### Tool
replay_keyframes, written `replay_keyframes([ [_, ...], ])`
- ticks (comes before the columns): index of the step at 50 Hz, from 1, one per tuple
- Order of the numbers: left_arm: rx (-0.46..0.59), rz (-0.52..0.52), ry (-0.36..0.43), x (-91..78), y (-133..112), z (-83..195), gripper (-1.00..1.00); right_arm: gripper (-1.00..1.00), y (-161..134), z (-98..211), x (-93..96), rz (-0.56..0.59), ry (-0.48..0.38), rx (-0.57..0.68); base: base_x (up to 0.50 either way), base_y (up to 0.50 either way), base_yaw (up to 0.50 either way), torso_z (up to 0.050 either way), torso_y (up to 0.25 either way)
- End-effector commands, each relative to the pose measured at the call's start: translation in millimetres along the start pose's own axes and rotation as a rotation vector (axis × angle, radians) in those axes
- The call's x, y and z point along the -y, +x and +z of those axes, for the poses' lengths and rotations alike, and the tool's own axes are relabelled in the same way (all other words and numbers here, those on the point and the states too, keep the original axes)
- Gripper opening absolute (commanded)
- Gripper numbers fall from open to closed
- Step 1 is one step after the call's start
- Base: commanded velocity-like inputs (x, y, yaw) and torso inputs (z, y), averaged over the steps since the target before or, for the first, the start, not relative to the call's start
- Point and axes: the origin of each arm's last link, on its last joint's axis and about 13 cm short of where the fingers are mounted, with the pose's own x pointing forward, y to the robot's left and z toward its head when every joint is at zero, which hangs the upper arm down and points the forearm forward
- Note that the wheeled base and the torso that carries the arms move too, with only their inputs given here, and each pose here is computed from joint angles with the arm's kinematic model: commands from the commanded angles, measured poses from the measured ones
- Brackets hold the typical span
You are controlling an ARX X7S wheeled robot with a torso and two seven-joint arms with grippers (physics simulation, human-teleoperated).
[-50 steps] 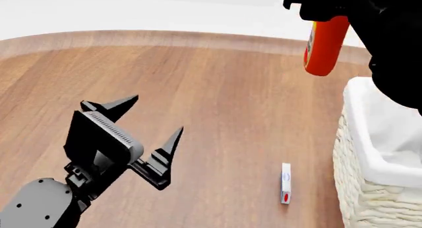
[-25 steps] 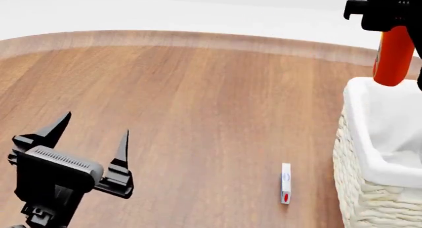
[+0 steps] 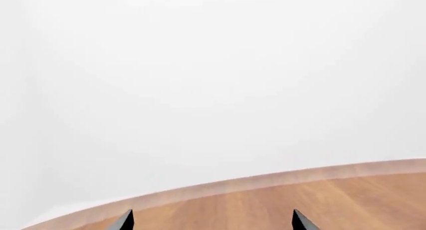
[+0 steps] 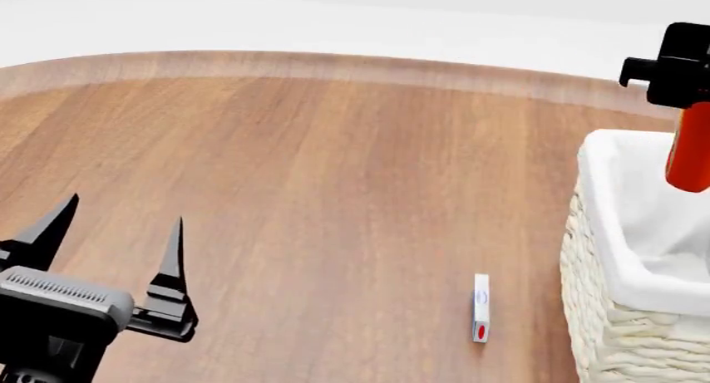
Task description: Pick up the ketchup, and put it in the basket.
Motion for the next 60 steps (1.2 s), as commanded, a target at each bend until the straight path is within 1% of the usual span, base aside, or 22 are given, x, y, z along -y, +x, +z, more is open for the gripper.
replay_keyframes([
  [1,0.015,-0.012,-0.020,-0.8,-4,2,1.00,-1.00,8,-26,9.1,-0.005,-0.003,-0.009,0.00,0.00,0.00,0.000,0.000],
  [5,0.014,-0.028,-0.029,0.3,-7,2,1.00,-1.00,13,-41,8.8,0.008,-0.009,-0.020,0.00,0.00,0.00,0.000,0.003],
  [8,0.016,-0.029,-0.044,-0.5,-8,3,1.00,-1.00,17,-47,8.9,0.012,0.002,-0.025,0.00,0.00,0.00,0.000,0.000],
  [10,0.015,-0.028,-0.040,-1.1,-9,3,1.00,-1.00,22,-52,9.2,0.006,0.001,-0.033,0.00,0.00,0.00,0.000,0.000],
  [13,0.020,-0.034,-0.042,-1.4,-11,4,1.00,-1.00,30,-55,9.4,-0.005,0.016,-0.035,0.00,0.00,0.00,0.000,0.000],
  [20,0.014,-0.033,-0.044,-3.8,-13,0,1.00,-1.00,46,-63,7.5,-0.022,0.017,-0.047,0.00,0.00,0.00,0.001,0.000],
  [22,0.014,-0.032,-0.050,-3.7,-14,-1,1.00,-1.00,46,-66,7.9,-0.030,0.020,-0.049,0.00,0.00,0.00,0.000,0.000],
  [24,0.016,-0.034,-0.058,-2.3,-15,-1,1.00,-1.00,46,-66,8.4,-0.020,0.048,-0.029,0.00,0.00,0.00,0.000,0.000],
  [32,0.023,-0.073,-0.087,3.0,-19,-3,1.00,-1.00,47,-67,10.3,-0.031,0.084,-0.011,0.00,0.00,0.00,0.000,0.001],
  [39,0.030,-0.066,-0.096,-0.7,-22,0,1.00,-1.00,46,-77,9.0,-0.040,0.096,-0.036,0.00,0.00,0.00,0.000,0.000],
  [45,0.030,-0.065,-0.107,-0.8,-24,-1,1.00,-1.00,45,-83,8.2,-0.039,0.125,-0.067,0.00,0.00,0.00,0.000,0.000],
  [53,0.030,-0.070,-0.108,-0.3,-25,-2,1.00,-1.00,44,-91,10.4,-0.051,0.148,-0.075,0.00,0.00,0.00,0.000,0.001],
  [60,0.028,-0.071,-0.114,-1.6,-29,-2,1.00,-1.00,44,-90,14.9,-0.077,0.180,-0.059,0.00,0.00,0.00,0.000,0.000],
])
